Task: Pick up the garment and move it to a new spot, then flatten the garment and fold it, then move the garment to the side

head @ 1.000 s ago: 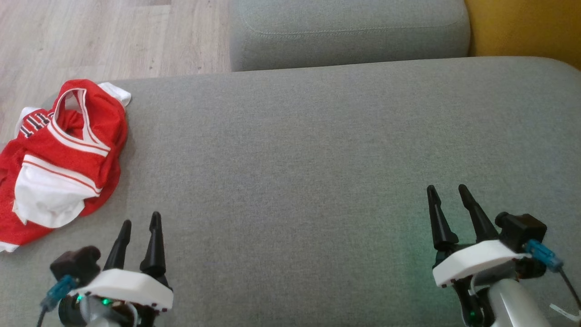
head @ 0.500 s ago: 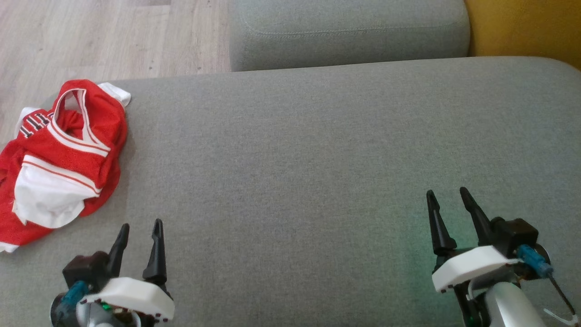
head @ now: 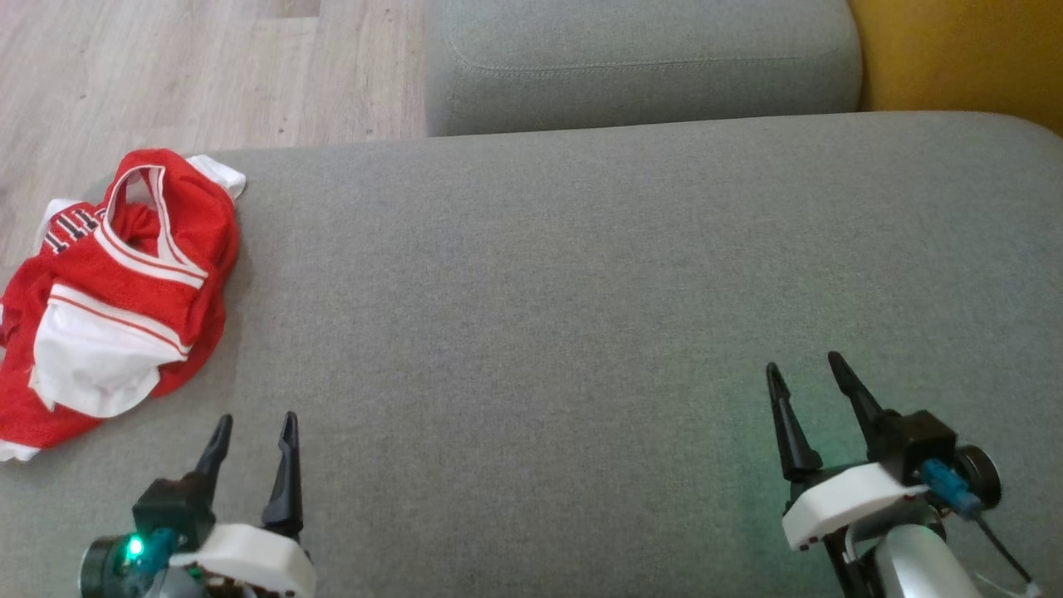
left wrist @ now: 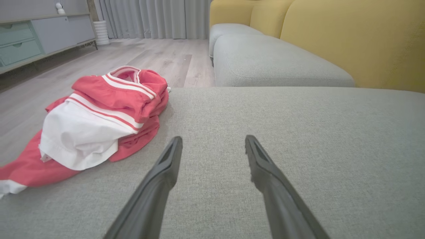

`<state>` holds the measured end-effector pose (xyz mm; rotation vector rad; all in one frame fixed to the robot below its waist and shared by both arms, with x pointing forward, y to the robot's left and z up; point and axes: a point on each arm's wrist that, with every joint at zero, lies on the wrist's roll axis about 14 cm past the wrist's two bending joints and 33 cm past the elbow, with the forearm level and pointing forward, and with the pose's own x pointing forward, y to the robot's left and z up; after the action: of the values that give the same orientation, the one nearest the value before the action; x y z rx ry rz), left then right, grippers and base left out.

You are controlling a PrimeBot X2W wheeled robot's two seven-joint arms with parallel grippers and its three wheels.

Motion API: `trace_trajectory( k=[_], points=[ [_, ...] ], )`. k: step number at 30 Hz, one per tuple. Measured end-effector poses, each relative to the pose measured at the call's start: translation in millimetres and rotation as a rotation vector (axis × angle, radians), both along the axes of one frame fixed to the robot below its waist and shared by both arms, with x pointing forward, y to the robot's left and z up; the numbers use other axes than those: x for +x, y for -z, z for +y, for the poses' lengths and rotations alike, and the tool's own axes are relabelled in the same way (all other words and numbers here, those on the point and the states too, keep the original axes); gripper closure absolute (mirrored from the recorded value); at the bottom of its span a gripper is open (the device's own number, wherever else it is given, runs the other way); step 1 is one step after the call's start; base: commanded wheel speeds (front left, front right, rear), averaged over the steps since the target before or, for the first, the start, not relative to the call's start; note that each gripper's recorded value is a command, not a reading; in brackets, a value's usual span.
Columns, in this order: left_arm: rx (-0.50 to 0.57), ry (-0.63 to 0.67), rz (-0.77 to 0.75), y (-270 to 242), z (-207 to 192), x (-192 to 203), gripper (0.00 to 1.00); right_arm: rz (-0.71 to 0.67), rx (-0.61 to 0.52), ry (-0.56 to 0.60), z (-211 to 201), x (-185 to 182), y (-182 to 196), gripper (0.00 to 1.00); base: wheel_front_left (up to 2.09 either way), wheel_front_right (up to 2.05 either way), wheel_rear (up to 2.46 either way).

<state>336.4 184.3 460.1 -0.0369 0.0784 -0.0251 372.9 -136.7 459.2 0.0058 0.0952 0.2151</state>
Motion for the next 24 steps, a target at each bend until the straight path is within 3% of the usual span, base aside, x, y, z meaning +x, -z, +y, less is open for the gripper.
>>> trace_trajectory(
  k=[24],
  points=[
    [0.028,-0.047,-0.019,-4,15,-6,0.00,-0.012,-0.022,-0.036,11,4,-1,0.00,0.00,0.00,0.00]
  ],
)
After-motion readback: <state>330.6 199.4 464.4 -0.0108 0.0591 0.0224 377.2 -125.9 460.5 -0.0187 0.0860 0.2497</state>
